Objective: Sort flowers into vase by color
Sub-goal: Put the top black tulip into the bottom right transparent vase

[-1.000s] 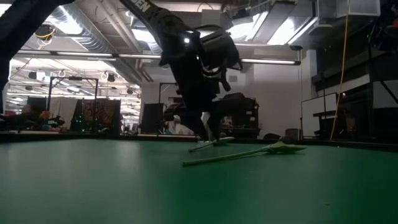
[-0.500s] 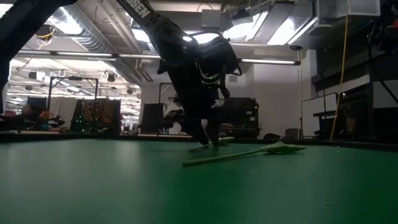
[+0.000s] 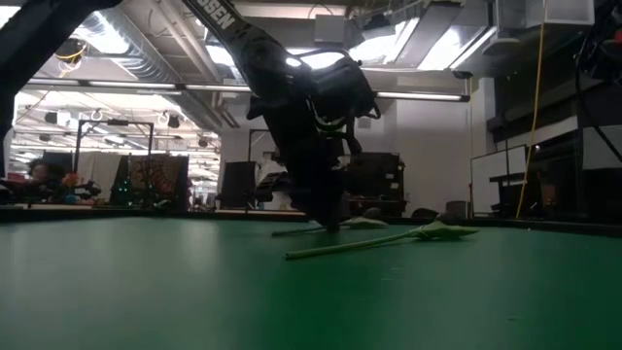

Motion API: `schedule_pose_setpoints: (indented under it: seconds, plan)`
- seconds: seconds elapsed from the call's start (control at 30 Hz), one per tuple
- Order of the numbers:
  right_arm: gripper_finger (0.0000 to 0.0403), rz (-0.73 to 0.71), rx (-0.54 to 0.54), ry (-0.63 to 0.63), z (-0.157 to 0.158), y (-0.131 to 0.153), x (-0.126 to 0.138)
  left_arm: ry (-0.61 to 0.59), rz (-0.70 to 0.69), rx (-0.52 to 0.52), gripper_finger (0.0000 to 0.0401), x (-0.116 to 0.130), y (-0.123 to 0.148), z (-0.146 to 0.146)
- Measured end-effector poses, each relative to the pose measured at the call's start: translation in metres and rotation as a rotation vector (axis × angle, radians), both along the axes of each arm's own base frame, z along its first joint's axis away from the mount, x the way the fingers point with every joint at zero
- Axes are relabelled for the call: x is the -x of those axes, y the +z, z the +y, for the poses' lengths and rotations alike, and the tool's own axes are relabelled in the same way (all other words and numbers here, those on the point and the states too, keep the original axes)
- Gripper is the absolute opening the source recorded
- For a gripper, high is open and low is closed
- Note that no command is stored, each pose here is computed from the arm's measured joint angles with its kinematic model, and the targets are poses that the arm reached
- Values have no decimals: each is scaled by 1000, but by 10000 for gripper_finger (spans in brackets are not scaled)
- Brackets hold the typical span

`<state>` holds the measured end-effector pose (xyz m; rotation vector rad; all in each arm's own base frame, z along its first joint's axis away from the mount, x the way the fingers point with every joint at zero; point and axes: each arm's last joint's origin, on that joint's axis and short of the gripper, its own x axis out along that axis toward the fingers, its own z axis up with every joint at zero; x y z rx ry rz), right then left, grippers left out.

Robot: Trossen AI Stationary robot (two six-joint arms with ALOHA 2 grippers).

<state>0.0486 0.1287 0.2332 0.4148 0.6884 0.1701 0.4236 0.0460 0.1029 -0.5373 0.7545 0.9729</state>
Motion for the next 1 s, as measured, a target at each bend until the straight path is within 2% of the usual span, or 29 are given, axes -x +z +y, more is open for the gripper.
schedule_pose_setpoints:
  seconds: [0.57, 1.0]
  plan:
    - [234, -20, 5, -16, 0, 0, 0, -57, -35, 32, 2, 0, 16, -9]
    - [234, -35, 35, -28, -2, 0, -1, -55, -37, -10, 1, 0, 19, -8]
